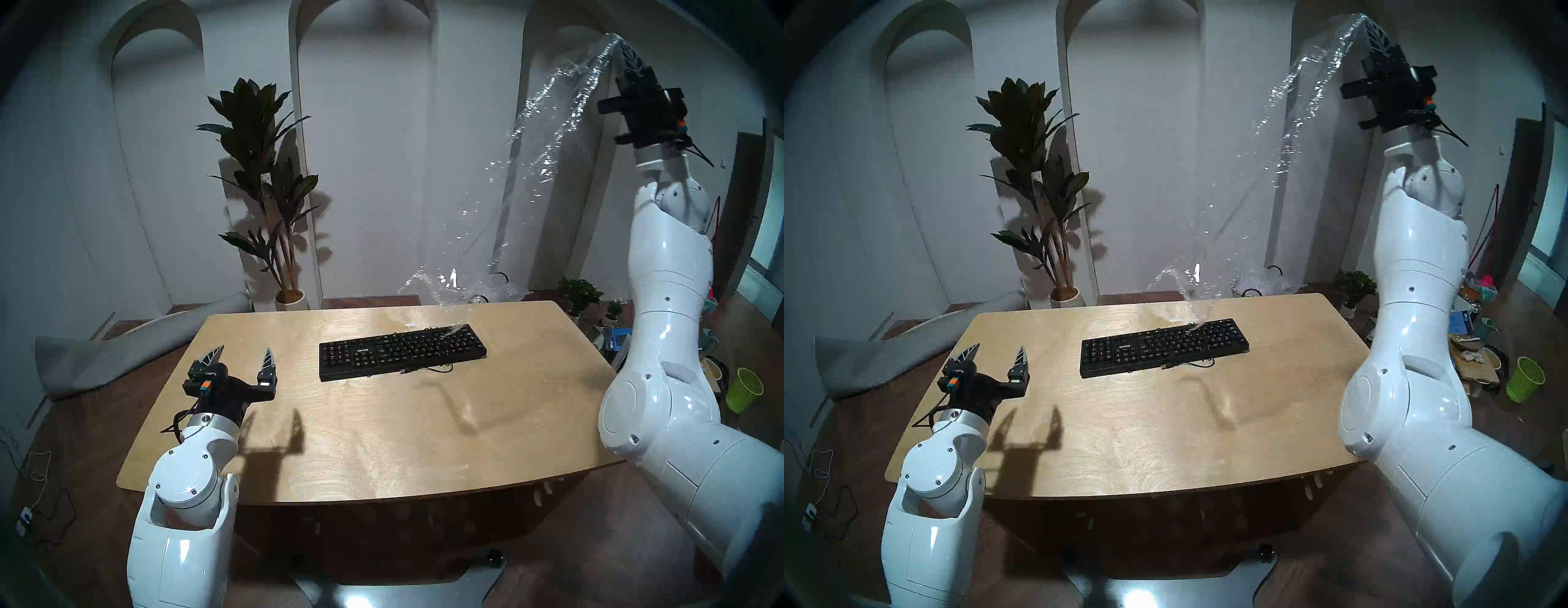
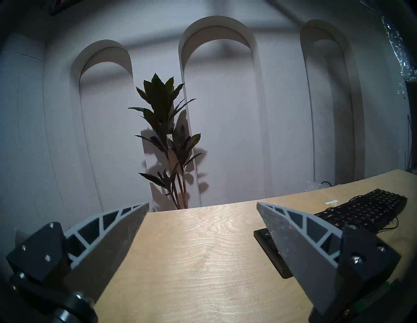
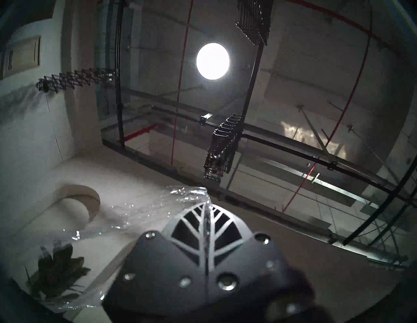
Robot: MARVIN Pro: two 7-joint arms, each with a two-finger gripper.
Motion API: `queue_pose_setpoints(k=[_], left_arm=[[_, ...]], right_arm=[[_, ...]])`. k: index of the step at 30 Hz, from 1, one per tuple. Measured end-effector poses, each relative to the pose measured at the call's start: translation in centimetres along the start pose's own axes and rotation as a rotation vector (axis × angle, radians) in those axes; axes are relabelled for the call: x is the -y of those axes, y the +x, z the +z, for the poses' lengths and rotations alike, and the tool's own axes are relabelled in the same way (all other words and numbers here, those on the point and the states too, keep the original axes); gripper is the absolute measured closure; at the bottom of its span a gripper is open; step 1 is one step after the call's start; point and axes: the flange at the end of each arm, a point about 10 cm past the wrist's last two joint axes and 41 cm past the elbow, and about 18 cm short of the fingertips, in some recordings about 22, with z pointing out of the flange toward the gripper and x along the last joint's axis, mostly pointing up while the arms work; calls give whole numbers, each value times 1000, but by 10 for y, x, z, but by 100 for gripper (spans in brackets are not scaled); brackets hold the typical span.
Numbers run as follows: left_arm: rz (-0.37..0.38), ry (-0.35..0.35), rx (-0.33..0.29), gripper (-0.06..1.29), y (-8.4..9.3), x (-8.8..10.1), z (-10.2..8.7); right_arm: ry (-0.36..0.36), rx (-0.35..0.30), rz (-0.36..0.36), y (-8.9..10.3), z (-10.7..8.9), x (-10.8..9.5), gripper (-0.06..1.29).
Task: Unwrap the new keyboard and set the wrapping aside
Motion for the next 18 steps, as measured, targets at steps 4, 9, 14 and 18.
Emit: queue_pose_setpoints(k=[4, 9, 14, 18], left_arm=[[2, -12, -4, -2, 1, -3, 1], [9, -28, -8, -2, 2, -9, 2], [16, -45, -11, -2, 3, -15, 4], [19, -57, -13, -2, 4, -19, 5]], right_arm=[[-7, 69, -77, 10, -15, -30, 126], [0, 164, -153, 16, -29, -54, 126], [39, 320, -214, 3, -46, -65, 126], [81, 452, -226, -29, -68, -57, 126]])
